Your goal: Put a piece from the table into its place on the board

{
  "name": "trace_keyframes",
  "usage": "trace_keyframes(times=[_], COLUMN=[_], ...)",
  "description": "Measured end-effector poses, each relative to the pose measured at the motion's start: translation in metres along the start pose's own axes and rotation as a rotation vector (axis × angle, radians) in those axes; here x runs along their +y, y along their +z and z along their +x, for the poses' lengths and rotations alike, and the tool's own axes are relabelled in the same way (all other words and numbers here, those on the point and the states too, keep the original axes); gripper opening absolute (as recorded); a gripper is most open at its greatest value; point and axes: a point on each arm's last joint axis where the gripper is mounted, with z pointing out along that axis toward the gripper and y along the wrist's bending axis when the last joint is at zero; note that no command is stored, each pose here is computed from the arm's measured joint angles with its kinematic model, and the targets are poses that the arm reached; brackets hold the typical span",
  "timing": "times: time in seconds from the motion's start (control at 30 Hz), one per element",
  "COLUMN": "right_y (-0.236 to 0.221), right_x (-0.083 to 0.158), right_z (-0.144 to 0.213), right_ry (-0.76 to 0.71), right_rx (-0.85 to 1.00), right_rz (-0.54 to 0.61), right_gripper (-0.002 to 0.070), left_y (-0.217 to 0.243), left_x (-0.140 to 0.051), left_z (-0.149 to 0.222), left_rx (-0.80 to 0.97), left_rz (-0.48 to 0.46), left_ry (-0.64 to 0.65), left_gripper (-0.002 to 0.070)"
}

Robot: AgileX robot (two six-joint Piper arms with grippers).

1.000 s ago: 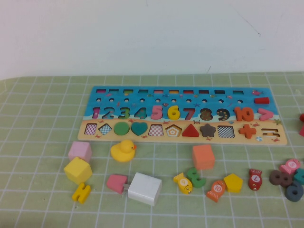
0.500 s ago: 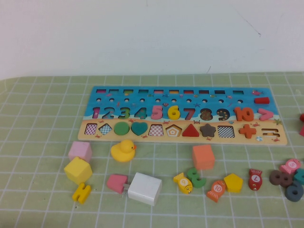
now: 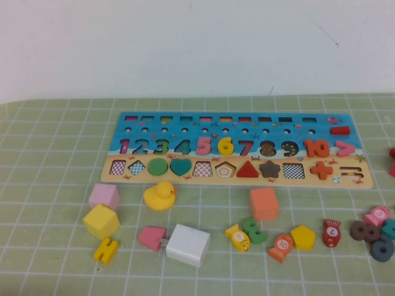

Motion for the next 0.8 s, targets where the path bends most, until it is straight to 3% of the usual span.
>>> trace_keyframes(times=[0.8], right_y=[0.0000], right_x=[0.0000], right_z=[0.0000], right_ry=[0.000], right_rx=[0.000], right_rz=[0.000], right_gripper=[-0.0003], left_y=[0.0000], left_x=[0.0005], left_z=[-0.0001], left_rx=[-0.001], left_rz=[-0.009], left_ry=[-0.008], left_gripper=[-0.0002])
